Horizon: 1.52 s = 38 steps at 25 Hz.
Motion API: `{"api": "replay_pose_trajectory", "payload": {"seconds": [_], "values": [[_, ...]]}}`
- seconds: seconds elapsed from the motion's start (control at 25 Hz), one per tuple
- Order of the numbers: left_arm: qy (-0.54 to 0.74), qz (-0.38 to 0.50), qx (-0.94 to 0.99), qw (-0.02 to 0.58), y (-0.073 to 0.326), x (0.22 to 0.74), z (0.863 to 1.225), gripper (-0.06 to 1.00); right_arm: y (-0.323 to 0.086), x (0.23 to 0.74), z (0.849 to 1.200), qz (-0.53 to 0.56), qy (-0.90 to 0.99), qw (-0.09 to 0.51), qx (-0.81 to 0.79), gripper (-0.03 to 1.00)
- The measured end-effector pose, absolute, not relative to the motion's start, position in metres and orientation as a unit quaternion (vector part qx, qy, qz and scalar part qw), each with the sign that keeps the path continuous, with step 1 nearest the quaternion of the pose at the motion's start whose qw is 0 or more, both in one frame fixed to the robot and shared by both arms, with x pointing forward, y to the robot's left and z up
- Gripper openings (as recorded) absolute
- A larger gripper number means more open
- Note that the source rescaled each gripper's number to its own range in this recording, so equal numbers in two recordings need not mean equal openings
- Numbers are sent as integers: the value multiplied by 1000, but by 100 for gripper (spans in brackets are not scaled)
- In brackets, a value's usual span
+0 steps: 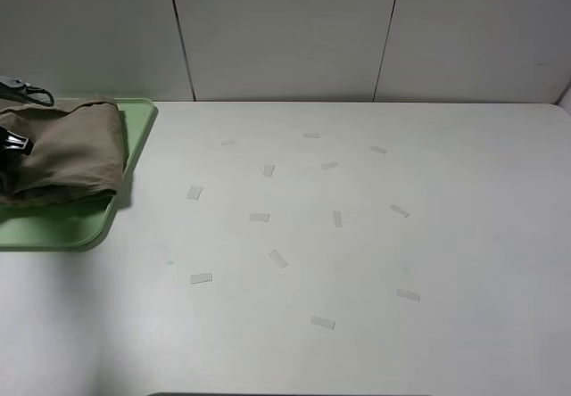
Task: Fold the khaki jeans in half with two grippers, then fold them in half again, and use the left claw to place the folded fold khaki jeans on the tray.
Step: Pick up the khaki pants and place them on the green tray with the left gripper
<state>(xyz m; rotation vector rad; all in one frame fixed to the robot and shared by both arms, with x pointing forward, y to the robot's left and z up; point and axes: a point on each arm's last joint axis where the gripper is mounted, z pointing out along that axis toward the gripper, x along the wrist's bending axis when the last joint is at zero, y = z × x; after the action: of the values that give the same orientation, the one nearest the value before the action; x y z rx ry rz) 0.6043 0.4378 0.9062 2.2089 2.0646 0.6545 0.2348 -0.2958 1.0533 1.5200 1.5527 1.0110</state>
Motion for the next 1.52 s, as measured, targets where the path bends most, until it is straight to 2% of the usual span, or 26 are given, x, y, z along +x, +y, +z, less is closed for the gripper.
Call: {"api": "replay_pose_trajectory", "payload": {"seconds": [0.68, 0.76, 0.8, 0.88, 0.96, 1.0, 1.16, 1.52], "values": [[614, 242, 751, 25, 440, 612, 898, 14, -296, 235, 1053, 393, 603, 364, 591, 100], [612, 243, 752, 25, 440, 613, 897, 23, -296, 235, 1053, 393, 603, 364, 591, 100], [610, 246, 753, 26, 440, 613, 898, 36, -296, 235, 1053, 393, 603, 364, 591, 100], [611, 254, 749, 31, 443, 614, 899, 71, -296, 235, 1053, 393, 603, 364, 591, 100], [609, 271, 744, 44, 446, 616, 900, 88, -296, 235, 1053, 393, 603, 364, 591, 100], [609, 277, 742, 49, 447, 617, 901, 92, -296, 235, 1053, 393, 603, 364, 591, 100], [606, 287, 739, 57, 447, 619, 902, 99, -296, 235, 1053, 393, 603, 364, 591, 100], [646, 244, 722, 45, 445, 610, 903, 100, -296, 235, 1053, 393, 603, 364, 591, 100]]}}
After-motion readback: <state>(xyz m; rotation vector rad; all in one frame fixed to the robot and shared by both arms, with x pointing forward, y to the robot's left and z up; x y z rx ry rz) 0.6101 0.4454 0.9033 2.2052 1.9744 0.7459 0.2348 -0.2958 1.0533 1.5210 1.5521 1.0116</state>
